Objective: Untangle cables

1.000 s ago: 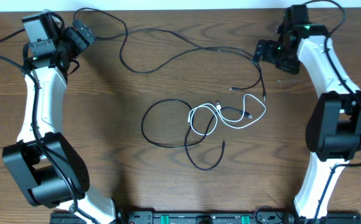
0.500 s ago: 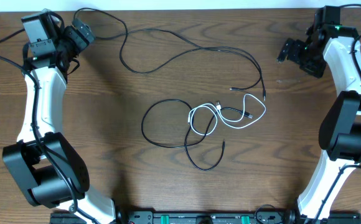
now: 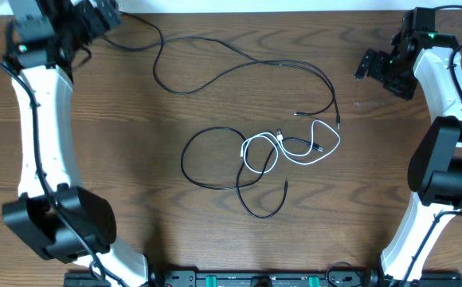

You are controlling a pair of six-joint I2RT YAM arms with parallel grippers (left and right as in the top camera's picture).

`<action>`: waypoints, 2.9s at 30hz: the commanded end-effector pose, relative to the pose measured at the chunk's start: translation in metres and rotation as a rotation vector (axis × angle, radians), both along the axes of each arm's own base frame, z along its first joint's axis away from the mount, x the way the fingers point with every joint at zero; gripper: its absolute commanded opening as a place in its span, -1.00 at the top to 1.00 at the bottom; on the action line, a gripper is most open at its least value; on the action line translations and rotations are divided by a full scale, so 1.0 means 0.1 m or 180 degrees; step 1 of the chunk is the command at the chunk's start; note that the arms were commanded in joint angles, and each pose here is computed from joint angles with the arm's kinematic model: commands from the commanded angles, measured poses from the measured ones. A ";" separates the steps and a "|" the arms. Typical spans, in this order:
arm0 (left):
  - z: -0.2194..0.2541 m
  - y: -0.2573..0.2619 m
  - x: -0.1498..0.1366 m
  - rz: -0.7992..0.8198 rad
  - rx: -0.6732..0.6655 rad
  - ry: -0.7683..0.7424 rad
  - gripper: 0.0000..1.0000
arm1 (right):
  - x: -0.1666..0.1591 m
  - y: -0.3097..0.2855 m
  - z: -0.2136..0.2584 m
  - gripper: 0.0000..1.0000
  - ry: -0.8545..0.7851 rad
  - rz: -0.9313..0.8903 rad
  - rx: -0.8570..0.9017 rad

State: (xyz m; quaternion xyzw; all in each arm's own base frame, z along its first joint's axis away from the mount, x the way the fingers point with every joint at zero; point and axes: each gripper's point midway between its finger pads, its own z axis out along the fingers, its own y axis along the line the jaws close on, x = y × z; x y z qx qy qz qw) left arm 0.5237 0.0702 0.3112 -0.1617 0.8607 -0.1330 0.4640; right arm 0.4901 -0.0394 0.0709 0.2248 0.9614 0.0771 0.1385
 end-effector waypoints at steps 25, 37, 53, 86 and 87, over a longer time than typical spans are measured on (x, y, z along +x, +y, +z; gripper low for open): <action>-2.22 -0.90 0.02 -0.0596 0.0274 0.1839 -0.61 | 0.01 -0.01 0.15 -0.99 -0.0092 0.0032 -0.0035; -2.76 -0.77 -0.09 -0.0476 0.0415 0.2271 -0.61 | 0.01 -0.01 0.15 -0.98 -0.0093 0.0031 -0.0037; -3.00 -0.77 0.03 -0.0097 0.0132 0.2248 0.41 | 0.01 -0.01 0.15 -0.98 -0.0092 0.0030 -0.0036; -2.26 -1.08 0.58 -0.0530 -0.1438 0.1301 -0.96 | 0.03 0.00 0.16 -0.99 -0.0118 -0.0006 0.0003; -2.22 -1.00 0.55 -0.0474 -0.1383 0.1308 -0.96 | 0.07 0.03 0.17 -0.98 -0.0177 -0.0065 0.0069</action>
